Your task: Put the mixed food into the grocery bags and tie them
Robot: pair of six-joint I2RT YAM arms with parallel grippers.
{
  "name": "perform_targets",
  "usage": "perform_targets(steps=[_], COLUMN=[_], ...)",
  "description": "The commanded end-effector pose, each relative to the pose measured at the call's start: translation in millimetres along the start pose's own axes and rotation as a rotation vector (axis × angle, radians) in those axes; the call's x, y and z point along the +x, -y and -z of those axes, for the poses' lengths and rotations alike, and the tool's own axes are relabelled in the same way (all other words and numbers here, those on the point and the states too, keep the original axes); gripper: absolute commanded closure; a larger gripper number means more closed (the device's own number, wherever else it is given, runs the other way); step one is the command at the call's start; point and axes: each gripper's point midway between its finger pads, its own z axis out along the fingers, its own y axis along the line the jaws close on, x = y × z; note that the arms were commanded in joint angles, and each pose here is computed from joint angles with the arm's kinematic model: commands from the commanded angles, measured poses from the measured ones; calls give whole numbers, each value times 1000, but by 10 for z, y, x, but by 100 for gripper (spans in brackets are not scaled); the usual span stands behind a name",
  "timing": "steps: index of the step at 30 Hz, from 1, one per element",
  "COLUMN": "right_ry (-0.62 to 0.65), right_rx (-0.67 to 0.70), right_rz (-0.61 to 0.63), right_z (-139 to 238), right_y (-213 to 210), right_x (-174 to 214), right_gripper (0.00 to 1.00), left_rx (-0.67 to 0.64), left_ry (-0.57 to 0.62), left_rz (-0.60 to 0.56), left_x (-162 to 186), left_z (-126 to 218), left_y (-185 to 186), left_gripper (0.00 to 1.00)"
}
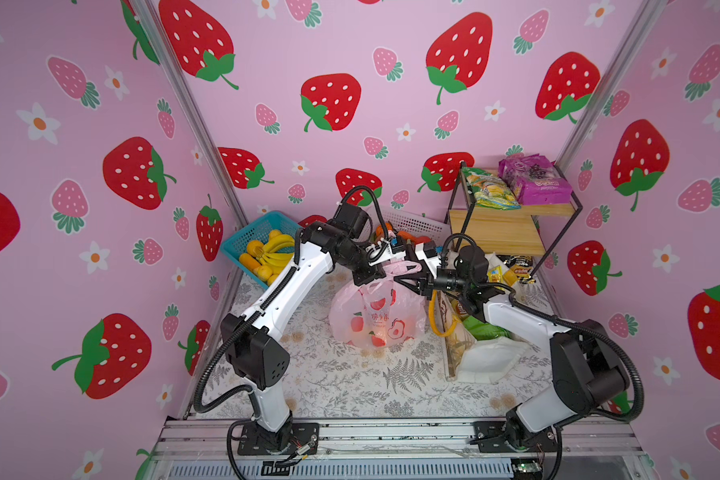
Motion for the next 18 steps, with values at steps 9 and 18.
perform_targets(steps=[9, 18], right_ry=[58, 43], right_rx=[-15, 59], right_rz=[40, 1], right_z=[-73, -43], right_y=[-37, 61], right_x=[-242, -129], right_gripper=[83, 100], left_rx=[34, -37], left_ry=[-4, 60], left_rz=[-34, -37], left_x=[-58, -171], left_z=[33, 211], left_y=[41, 26], left_gripper=[100, 84])
